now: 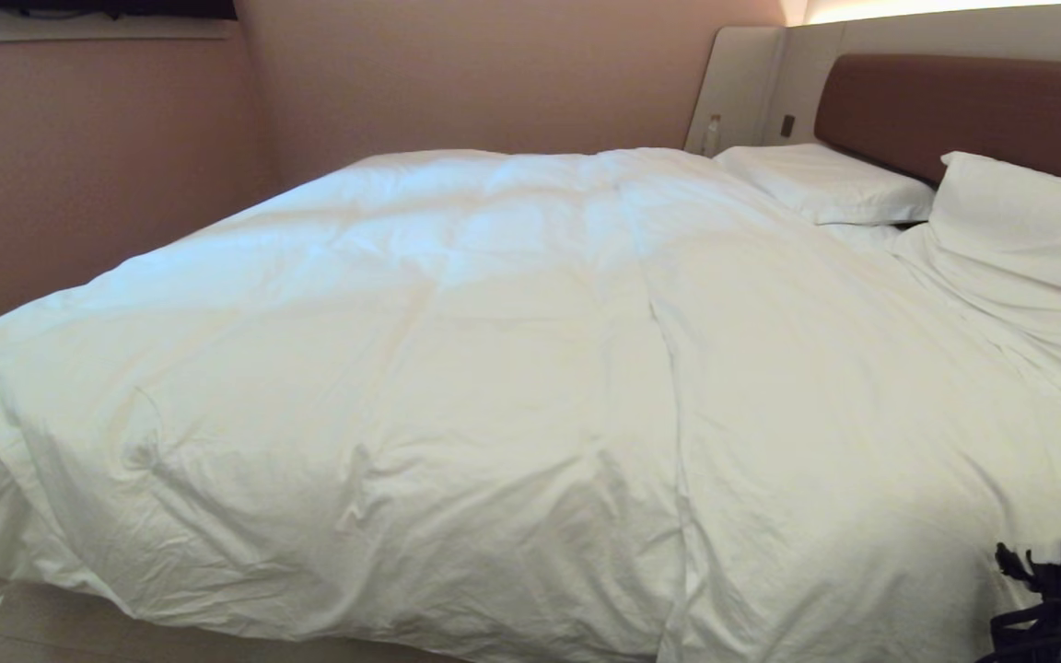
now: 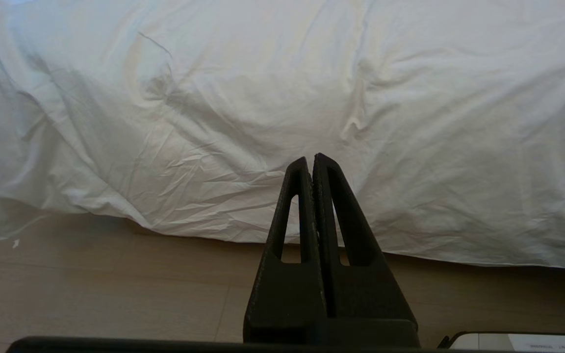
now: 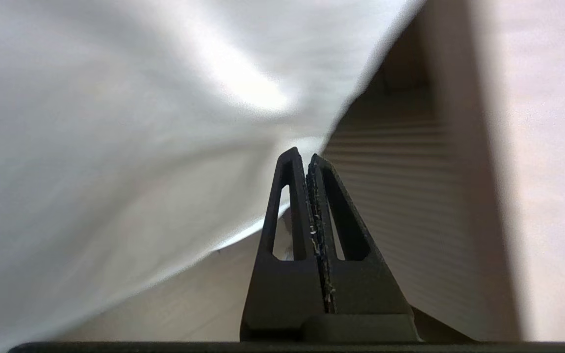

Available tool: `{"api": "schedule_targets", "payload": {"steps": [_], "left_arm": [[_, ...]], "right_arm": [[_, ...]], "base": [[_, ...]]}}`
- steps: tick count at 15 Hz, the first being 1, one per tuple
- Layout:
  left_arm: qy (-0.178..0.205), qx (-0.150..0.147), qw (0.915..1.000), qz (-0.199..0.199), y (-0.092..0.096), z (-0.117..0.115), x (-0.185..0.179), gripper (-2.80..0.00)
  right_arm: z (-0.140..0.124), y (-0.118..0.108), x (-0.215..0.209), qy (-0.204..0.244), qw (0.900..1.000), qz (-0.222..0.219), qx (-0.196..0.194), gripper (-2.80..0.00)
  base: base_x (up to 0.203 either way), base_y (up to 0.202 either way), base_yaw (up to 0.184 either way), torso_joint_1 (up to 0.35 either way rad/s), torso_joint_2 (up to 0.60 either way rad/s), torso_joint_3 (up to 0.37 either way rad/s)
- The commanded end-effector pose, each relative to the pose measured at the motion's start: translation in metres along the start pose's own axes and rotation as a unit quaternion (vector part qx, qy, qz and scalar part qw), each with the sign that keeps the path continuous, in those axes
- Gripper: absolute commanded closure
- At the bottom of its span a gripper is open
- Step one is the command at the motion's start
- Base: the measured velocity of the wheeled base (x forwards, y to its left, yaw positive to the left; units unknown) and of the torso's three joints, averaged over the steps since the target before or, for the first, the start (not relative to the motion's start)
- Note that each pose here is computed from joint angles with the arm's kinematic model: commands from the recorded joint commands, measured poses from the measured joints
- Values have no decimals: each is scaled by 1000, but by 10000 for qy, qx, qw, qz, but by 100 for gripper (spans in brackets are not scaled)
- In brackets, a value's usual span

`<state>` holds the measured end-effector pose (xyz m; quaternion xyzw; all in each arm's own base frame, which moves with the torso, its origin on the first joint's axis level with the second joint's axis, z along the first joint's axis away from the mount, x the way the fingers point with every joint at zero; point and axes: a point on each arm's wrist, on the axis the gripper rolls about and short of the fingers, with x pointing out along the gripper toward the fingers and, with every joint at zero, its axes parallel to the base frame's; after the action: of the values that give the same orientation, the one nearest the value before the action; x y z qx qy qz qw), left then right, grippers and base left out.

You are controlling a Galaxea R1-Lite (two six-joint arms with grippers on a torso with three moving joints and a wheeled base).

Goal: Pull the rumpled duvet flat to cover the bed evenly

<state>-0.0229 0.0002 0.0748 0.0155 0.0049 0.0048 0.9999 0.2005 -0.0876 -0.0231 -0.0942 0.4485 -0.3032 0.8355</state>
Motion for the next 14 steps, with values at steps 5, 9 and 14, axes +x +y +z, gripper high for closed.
{"api": "schedule_targets", "payload": {"steps": [5, 9, 14], "left_arm": [[-2, -2, 10000, 5, 0, 0, 0, 0], [-2, -2, 10000, 5, 0, 0, 0, 0], [-2, -2, 10000, 5, 0, 0, 0, 0]], "right_arm": [[24, -27, -63, -1515, 9868, -212, 533, 0], [65, -35, -83, -2625, 9598, -284, 948, 0], [143, -68, -135, -4330, 8817, -556, 1788, 0]], "base": [[0, 0, 0, 0, 0, 0], [0, 0, 0, 0, 0, 0], [0, 0, 0, 0, 0, 0]]}}
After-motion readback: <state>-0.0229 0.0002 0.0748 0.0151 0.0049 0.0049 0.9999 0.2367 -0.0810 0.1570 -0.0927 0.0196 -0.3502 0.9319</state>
